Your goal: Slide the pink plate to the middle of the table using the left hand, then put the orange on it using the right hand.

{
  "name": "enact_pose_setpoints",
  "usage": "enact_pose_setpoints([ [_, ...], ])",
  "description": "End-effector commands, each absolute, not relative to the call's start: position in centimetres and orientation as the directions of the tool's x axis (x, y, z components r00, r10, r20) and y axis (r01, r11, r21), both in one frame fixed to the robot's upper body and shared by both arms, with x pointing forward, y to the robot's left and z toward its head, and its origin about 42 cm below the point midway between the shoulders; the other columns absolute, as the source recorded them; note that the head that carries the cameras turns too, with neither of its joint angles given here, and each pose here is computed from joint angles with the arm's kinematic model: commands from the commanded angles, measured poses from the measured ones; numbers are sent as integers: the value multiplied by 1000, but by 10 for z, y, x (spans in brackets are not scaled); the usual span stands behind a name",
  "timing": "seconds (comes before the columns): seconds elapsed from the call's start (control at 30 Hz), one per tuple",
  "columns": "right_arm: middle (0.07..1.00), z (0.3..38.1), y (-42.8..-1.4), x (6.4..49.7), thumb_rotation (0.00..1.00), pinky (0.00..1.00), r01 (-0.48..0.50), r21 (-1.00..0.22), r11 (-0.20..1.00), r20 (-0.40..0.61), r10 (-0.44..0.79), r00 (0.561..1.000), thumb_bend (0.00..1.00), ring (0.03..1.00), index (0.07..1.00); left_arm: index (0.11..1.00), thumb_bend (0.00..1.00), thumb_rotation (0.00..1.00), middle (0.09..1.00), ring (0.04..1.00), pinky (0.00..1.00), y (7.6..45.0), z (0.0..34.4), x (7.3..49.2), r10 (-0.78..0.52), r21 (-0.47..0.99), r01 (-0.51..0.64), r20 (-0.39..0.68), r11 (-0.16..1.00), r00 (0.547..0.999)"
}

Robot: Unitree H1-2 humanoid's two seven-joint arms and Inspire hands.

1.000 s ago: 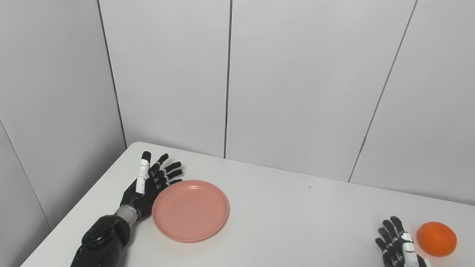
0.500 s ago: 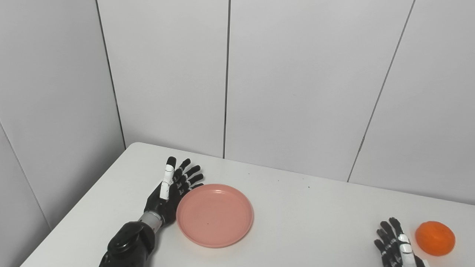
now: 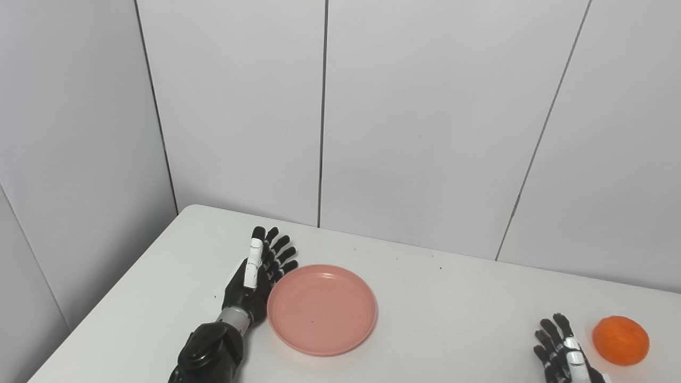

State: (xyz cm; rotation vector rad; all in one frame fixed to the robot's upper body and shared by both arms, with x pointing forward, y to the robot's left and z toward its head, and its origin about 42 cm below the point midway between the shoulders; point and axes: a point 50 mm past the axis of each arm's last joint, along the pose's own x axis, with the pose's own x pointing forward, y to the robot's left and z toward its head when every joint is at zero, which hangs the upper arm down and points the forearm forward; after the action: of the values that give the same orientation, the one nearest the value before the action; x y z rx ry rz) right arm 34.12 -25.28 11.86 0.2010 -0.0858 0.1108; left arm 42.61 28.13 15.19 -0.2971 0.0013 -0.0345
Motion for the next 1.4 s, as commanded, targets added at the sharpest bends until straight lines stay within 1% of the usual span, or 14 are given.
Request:
enact_pose_setpoints([
  [0.0,944,99,-249,328,829,1000,-96,218,971,20,94,995,660,952,968,1000,955,920,964,940,922,275,162,435,-42,-281,49,32,959,999],
  [0.1,948,100,-246,327,828,1000,-102,215,971,18,100,995,655,954,970,1000,977,924,968,940,912,274,165,437,-30,-301,37,28,953,999],
  [0.13,947,101,-244,327,816,1000,-95,222,970,11,95,995,640,954,970,1000,988,924,972,936,879,273,166,437,-27,-312,33,23,950,999],
  [0.2,944,104,-241,325,805,1000,-90,224,970,2,92,996,647,952,965,1000,999,917,976,937,867,271,169,438,-32,-328,35,13,944,999],
  [0.27,942,107,-235,325,801,1000,-84,220,972,1,86,996,663,952,964,1000,1000,906,989,946,873,269,171,438,-50,-363,46,0,931,999],
  [0.4,931,112,-227,326,785,1000,-75,221,972,6,75,997,701,945,954,1000,1000,892,999,951,867,268,177,437,-64,-388,54,-11,920,998],
  [0.57,931,122,-212,324,800,1000,-76,198,977,-4,79,997,699,948,954,1000,1000,893,999,965,907,266,186,434,-72,-401,59,-17,914,997],
  [0.63,926,123,-208,325,798,1000,-66,196,978,-5,68,998,720,940,952,1000,1000,892,991,954,889,266,188,433,-69,-400,56,-17,915,997],
  [0.77,917,128,-201,325,802,1000,-51,201,978,-11,54,998,732,932,944,1000,1000,873,957,945,871,263,191,432,-72,-398,60,-15,915,997],
  [0.87,913,131,-196,324,785,1000,-45,212,976,-13,48,999,731,928,937,1000,996,881,958,942,896,259,194,429,-85,-408,75,-7,910,996],
  [1.1,915,134,-187,325,751,1000,-39,245,969,-16,45,999,726,933,928,1000,979,892,959,931,902,251,198,425,-84,-423,71,-12,904,996],
  [1.2,925,133,-182,326,788,1000,-54,214,975,-5,56,998,713,940,940,1000,971,887,963,931,925,247,198,425,-71,-460,59,-10,886,997],
  [1.27,923,133,-179,327,797,1000,-55,208,977,-1,57,998,709,939,941,1000,976,874,963,926,944,246,199,427,-66,-481,51,-14,875,998],
  [1.37,923,133,-173,329,806,1000,-50,202,978,-7,53,999,718,935,941,1000,972,880,972,932,958,243,198,429,-74,-497,62,-4,865,997],
])
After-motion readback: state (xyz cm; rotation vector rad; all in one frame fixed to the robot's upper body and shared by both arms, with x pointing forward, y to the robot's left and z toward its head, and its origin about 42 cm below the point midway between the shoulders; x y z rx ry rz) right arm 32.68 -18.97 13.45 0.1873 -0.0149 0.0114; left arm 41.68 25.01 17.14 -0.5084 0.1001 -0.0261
